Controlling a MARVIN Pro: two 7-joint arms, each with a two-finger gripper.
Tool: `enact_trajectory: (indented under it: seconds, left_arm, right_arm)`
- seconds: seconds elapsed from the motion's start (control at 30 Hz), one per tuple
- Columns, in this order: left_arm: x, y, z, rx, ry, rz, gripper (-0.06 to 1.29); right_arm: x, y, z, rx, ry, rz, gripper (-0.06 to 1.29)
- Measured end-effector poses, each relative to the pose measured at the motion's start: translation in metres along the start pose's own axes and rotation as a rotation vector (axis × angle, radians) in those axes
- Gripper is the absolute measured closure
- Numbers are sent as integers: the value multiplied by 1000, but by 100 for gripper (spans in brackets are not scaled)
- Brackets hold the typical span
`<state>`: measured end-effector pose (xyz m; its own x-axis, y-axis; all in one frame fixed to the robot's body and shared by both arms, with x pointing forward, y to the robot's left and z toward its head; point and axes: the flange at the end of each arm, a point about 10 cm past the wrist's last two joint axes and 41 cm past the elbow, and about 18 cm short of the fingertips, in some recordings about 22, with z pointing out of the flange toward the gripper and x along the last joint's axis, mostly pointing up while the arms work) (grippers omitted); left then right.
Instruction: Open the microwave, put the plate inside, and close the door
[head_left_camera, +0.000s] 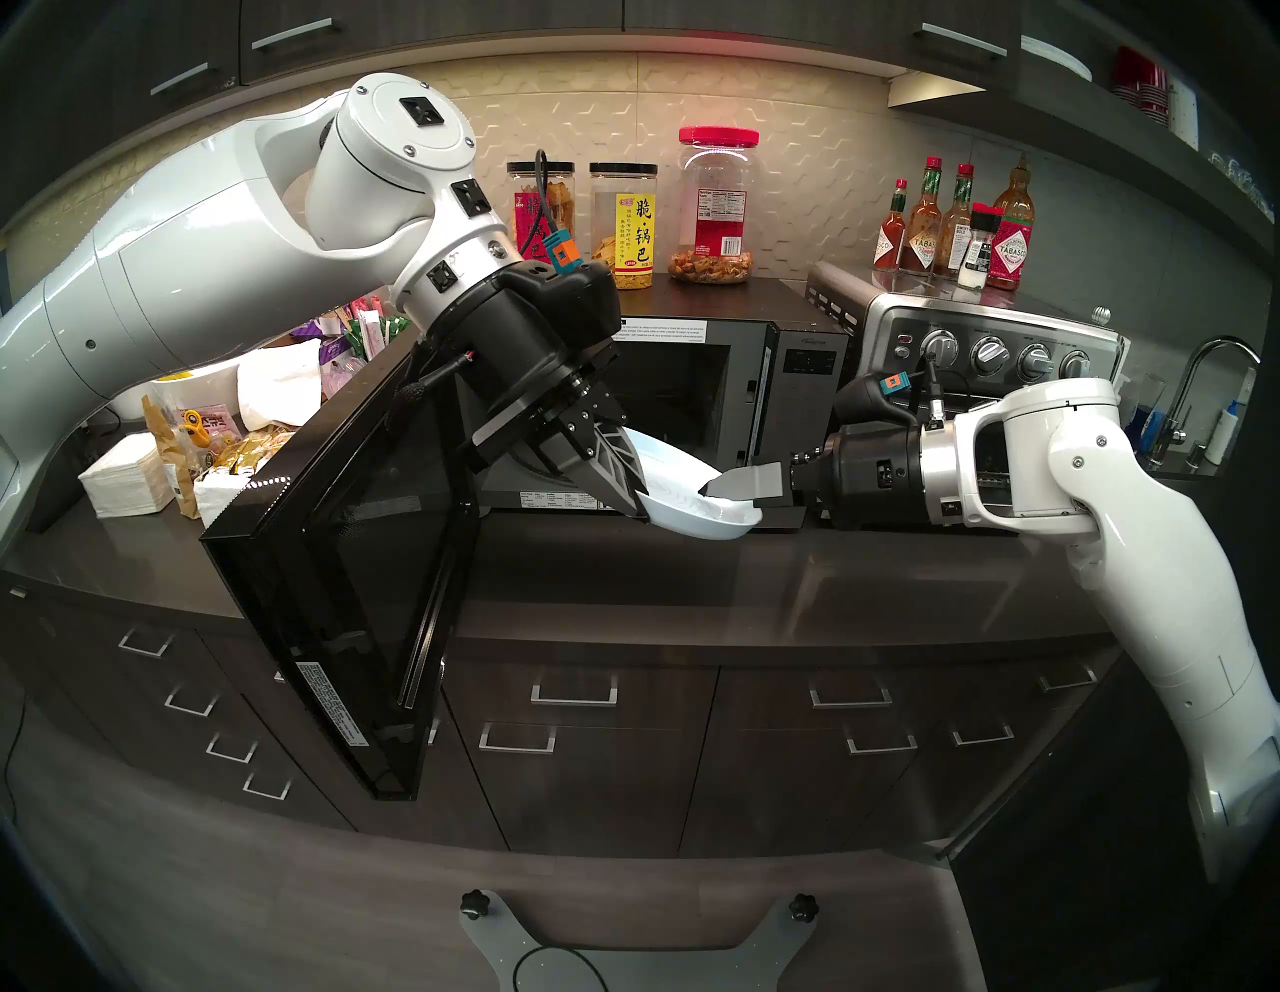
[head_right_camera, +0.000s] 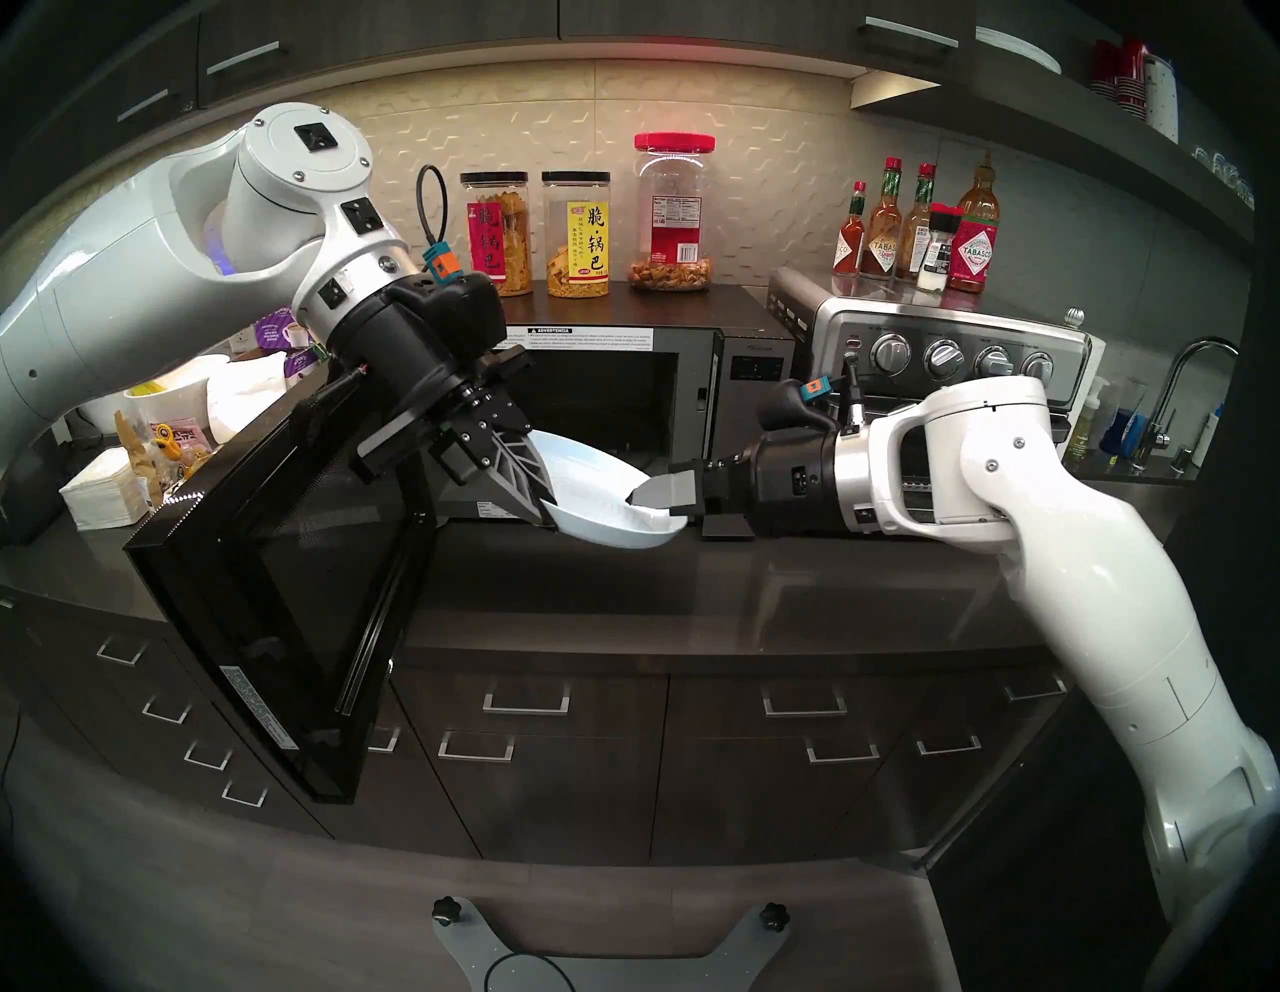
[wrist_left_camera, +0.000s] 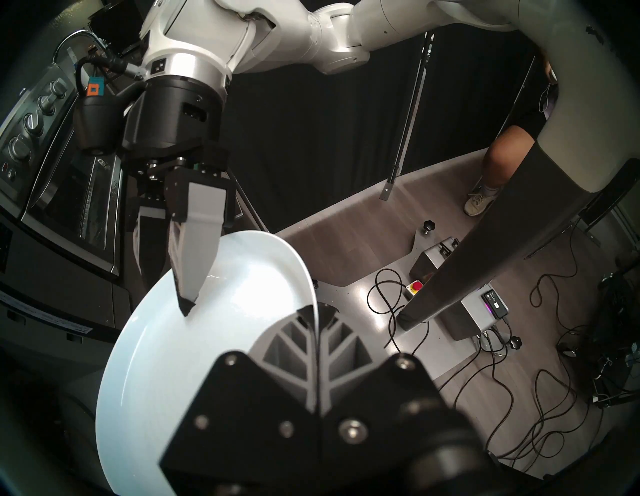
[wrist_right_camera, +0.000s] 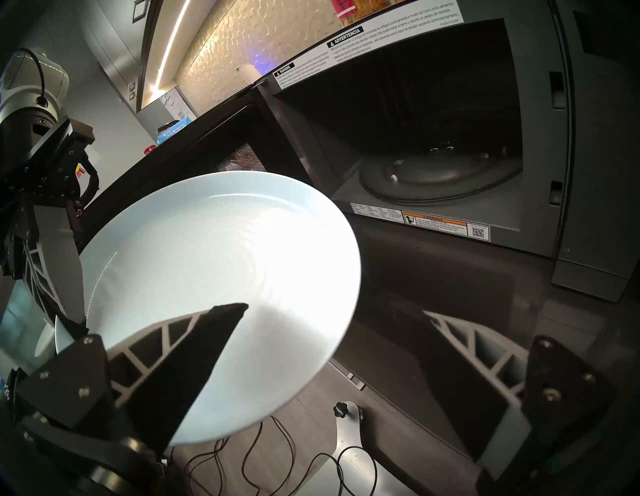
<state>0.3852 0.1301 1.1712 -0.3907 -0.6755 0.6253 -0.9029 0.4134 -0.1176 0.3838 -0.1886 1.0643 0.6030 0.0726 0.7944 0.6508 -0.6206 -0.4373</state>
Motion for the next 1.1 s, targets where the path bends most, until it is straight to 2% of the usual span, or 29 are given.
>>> enact_trajectory:
  seconds: [1.1]
  left_arm:
    - [0, 0, 0, -1, 0, 0, 125]
  right_arm:
    - [6, 1, 7, -18, -3, 69, 2]
